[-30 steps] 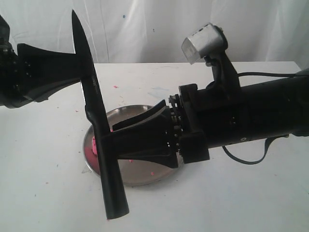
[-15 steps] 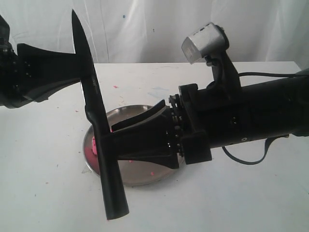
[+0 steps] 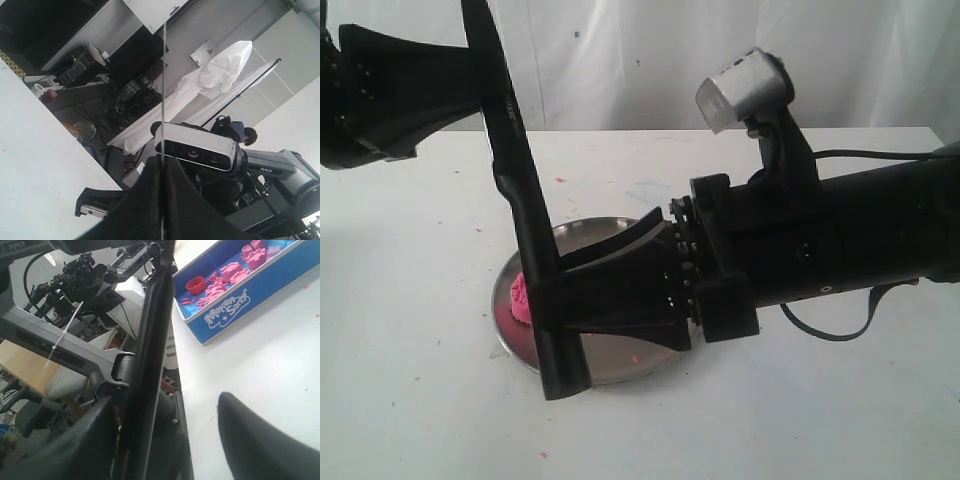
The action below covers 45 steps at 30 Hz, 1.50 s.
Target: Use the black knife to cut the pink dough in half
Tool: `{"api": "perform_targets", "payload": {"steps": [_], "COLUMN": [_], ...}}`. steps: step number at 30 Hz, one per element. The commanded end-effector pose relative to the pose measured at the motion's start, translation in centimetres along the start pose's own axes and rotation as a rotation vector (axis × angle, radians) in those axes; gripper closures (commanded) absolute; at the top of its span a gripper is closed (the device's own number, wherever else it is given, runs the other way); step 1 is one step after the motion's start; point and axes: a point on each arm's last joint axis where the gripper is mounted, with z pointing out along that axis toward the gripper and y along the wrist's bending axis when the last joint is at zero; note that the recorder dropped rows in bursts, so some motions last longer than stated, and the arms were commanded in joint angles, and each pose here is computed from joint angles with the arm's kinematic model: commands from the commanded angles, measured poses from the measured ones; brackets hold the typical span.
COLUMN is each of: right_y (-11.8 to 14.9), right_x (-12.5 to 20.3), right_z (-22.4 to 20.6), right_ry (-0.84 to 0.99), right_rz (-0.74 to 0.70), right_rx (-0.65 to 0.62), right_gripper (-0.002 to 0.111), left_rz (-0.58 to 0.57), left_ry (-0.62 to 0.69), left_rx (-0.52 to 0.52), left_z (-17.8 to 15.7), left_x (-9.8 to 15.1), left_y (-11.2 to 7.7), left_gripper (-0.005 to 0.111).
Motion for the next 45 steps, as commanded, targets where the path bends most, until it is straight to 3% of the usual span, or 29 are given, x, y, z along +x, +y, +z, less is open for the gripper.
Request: {"api": "perform_targets", "payload": {"steps": [1,10,13,16,21,34,45], "right_y": [0.07,0.08,0.08,0.08,0.08,0.08,0.08], "right_x": [-0.07,-0.20,-0.25,-0.25,-0.25,-0.20,-0.20], "right_z": [-0.05,-0.06,-0.06,-0.06,-0.06,-0.06,-0.06], "right_ry": [-0.015,-0.030,-0.035,-0.035,-0.035,-0.030,-0.030], "right_rz": [-0.022,-0.023,-0.021,-0.018,-0.014,-0.016,-0.016], "right_rx": [-0.012,-0.013,-0.013,-0.013,-0.013,-0.013,-0.013], "right_gripper": [0.053,0.053,0.063,0.065,0.051,0.054,0.086], "left_rz": [-0.008,-0.008,-0.008,-0.008,-0.012,-0.019,-0.019], "left_ry": [-0.013,-0.008,-0.008,-0.008,-0.008,-0.003,-0.003], "left_rx": [0.037,0.049,0.049,0.049,0.049,0.059,0.059], "left_z": [0.01,0.01,0.01,0.01,0.01,0.00,0.00], "left_x": [-0.23,-0.18,-0.18,-0.18,-0.18,-0.15,-0.15], "left_y": [-0.54,-0.65,-0.65,-0.65,-0.65,-0.73,-0.73], "left_gripper": [0.107,0.107,0.107,0.107,0.107,0.107,0.107]}}
